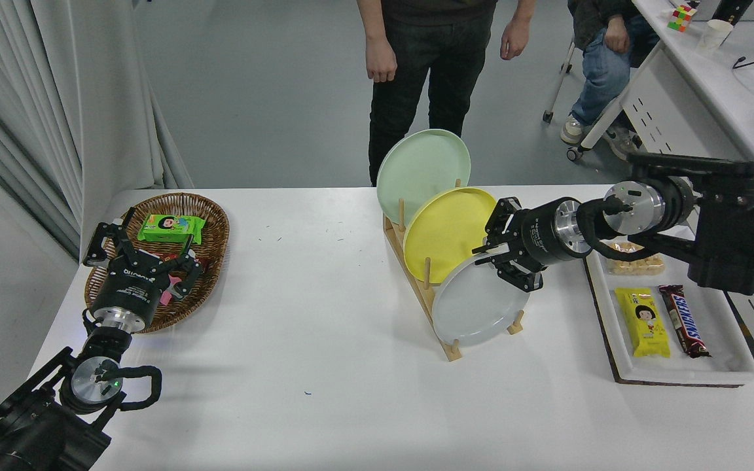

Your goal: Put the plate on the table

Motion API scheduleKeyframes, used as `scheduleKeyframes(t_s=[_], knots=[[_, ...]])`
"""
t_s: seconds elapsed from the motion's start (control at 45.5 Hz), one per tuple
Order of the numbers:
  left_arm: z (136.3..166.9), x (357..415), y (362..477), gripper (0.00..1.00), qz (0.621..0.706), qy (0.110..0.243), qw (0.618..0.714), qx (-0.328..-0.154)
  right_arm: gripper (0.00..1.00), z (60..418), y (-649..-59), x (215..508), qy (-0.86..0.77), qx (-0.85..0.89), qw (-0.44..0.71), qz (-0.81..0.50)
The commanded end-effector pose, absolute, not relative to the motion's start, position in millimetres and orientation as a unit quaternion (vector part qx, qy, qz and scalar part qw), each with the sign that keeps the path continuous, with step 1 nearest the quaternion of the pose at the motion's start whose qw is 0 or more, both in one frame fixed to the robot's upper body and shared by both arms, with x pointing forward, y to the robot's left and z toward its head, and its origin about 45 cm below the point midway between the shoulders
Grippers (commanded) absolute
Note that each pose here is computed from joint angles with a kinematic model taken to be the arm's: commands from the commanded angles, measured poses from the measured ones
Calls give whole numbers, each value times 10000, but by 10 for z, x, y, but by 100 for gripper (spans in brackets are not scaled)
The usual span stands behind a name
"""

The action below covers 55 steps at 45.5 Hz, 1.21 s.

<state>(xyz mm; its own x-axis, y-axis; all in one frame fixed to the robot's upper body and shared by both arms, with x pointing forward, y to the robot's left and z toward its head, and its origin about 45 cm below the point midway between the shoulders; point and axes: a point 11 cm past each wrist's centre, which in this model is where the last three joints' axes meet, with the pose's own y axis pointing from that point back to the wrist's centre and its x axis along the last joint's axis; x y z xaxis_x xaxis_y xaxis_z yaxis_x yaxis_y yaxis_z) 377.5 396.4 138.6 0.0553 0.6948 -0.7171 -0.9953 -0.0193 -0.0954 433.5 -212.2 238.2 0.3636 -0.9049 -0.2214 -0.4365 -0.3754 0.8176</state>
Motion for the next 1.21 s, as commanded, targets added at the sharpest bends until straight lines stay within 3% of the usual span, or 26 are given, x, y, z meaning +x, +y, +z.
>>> scheduleKeyframes(t_s=[0.0,1.187], knots=[[1387,3776,3964,98,6431,2424,6570,-3100,14,2388,-2126,4338,-4455,7535,3371,-3466],[1387,3776,3964,98,6431,2424,6570,-3100,8,2413,-2126,4345,-4448,7540,3379,-3455]])
